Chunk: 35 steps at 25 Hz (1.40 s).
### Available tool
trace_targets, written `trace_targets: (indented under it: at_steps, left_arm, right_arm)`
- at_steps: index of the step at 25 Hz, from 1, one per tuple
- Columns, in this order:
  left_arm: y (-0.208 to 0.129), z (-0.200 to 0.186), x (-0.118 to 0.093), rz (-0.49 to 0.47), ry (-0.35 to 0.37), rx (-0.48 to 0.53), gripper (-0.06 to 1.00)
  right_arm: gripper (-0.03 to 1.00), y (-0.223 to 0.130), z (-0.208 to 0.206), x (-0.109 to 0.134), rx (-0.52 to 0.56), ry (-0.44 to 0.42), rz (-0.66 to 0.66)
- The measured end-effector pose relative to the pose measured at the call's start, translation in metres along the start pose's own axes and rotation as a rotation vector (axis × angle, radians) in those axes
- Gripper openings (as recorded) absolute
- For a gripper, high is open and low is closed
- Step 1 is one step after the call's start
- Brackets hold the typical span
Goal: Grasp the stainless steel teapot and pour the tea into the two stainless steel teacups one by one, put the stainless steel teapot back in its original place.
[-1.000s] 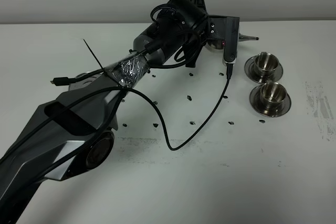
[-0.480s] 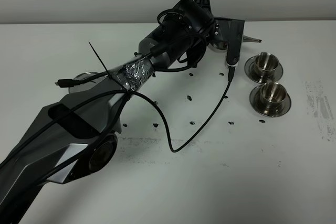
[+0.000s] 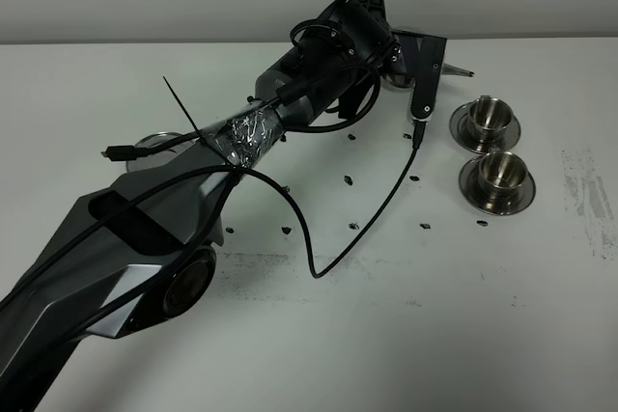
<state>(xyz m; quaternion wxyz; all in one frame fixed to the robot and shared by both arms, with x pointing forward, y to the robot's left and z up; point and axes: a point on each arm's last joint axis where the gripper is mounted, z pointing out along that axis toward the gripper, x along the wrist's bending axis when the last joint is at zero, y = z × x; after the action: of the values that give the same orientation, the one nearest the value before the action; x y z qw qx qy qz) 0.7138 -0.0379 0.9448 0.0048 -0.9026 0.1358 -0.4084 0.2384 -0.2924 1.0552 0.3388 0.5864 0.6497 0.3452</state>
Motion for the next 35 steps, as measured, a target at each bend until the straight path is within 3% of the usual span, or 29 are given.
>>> trace_targets:
  at_steps: [12,35]
  left_arm:
    - [0.009,0.014,-0.015,0.038,-0.015,0.009,0.17]
    - [0.02,0.007,-0.013,0.122,0.051,0.039,0.17]
  right_arm:
    - [0.53,0.0,0.0,0.0,0.0,0.0,0.0]
    - [0.53,0.0,0.0,0.0,0.0,0.0,0.0]
